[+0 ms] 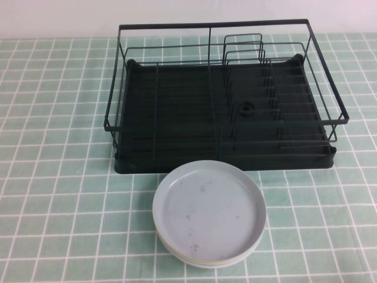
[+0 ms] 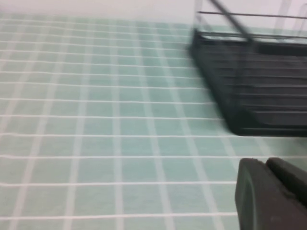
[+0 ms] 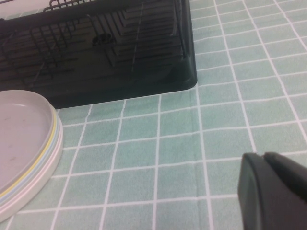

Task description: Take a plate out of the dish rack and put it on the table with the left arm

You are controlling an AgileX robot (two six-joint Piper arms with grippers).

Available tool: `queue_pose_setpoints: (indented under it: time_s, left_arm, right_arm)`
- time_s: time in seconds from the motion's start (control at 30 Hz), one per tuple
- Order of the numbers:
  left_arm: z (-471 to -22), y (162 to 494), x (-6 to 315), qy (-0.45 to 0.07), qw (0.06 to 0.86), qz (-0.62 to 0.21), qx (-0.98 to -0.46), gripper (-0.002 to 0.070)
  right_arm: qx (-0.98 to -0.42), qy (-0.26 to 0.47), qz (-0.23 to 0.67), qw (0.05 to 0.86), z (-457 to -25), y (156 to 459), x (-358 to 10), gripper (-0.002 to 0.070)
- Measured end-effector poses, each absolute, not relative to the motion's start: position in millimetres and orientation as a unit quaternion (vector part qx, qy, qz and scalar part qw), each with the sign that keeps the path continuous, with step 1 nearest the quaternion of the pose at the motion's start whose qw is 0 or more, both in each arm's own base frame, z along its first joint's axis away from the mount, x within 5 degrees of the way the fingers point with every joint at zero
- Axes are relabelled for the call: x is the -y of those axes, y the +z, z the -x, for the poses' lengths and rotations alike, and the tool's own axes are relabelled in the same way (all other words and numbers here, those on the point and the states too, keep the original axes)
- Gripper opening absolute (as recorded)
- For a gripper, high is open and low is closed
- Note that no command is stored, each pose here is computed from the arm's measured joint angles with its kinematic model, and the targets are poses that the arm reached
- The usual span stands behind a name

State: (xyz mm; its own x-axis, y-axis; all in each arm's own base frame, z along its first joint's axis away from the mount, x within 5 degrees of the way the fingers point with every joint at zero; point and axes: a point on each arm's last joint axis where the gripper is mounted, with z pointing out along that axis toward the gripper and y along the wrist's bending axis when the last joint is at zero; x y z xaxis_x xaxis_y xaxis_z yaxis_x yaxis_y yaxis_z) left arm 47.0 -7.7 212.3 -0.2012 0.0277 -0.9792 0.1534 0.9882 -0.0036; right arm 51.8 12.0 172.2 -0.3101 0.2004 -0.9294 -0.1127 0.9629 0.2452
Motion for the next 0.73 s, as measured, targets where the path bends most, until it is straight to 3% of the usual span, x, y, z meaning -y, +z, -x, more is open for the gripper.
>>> queue_pose_setpoints:
  time_s: [0.33,0.73]
  left_arm:
    - [-54.1,177.9,2.4,0.018,0.619,-0.063,-0.783,-0.0001]
    - [-53.4,174.9,2.2,0.023,0.605,-0.069,-0.793,-0.0001]
  right_arm:
    - [-0.798,0.133,-0.027,0.587,-51.8,172.2,-12.0,-0.0020]
    - [-0.798,0.133,-0.027,0.587,-51.8,172.2,-12.0,-0.0020]
